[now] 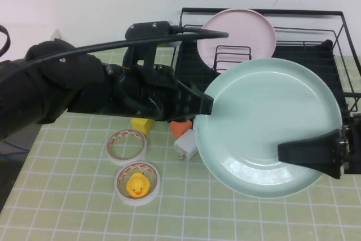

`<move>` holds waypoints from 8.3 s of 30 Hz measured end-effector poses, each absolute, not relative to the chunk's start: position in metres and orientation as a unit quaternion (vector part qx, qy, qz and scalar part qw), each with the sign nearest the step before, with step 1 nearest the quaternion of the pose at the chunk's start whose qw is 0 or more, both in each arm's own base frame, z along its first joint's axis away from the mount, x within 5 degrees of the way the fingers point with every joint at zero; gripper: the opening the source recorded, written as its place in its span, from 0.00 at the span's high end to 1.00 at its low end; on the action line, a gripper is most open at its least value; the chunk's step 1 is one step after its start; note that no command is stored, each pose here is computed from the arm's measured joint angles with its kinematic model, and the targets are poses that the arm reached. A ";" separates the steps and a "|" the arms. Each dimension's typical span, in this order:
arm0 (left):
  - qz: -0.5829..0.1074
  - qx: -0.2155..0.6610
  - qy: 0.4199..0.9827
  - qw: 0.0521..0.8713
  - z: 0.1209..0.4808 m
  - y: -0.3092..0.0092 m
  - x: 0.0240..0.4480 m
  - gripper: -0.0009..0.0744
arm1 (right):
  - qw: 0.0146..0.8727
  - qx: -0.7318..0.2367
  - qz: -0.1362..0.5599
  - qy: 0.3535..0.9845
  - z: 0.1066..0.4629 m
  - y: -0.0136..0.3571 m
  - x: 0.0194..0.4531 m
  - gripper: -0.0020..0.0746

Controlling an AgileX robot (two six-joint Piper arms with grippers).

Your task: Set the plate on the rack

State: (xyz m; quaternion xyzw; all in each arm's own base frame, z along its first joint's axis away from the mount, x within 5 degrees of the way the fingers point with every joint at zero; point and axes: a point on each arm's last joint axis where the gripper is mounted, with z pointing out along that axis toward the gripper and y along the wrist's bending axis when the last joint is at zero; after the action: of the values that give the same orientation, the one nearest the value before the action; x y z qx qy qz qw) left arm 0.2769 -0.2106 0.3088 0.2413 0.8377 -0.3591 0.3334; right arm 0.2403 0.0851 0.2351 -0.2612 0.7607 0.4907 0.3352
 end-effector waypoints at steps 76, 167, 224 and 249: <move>-0.265 0.114 0.875 0.389 0.324 -0.065 0.106 0.99 | 0.606 -0.484 0.083 0.626 0.188 0.078 0.556 0.58; -0.214 -0.003 0.814 0.540 0.264 -0.015 0.027 0.99 | 0.702 -0.456 0.083 0.540 0.331 0.066 0.053 0.96; -0.215 -0.003 0.814 0.540 0.264 -0.016 0.027 0.99 | 0.555 -0.115 -0.159 0.808 0.170 -0.008 0.050 0.96; -0.180 0.005 0.815 0.551 0.264 -0.011 0.028 0.99 | 0.555 -0.116 -0.159 0.808 0.170 -0.008 0.050 0.96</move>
State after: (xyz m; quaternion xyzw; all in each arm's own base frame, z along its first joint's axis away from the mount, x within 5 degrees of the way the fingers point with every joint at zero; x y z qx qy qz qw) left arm 0.0282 -0.0113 0.2641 0.0053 0.8150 -0.1801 0.5507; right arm 0.0503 -0.0084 0.1704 -0.1156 0.8084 -0.1589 0.5549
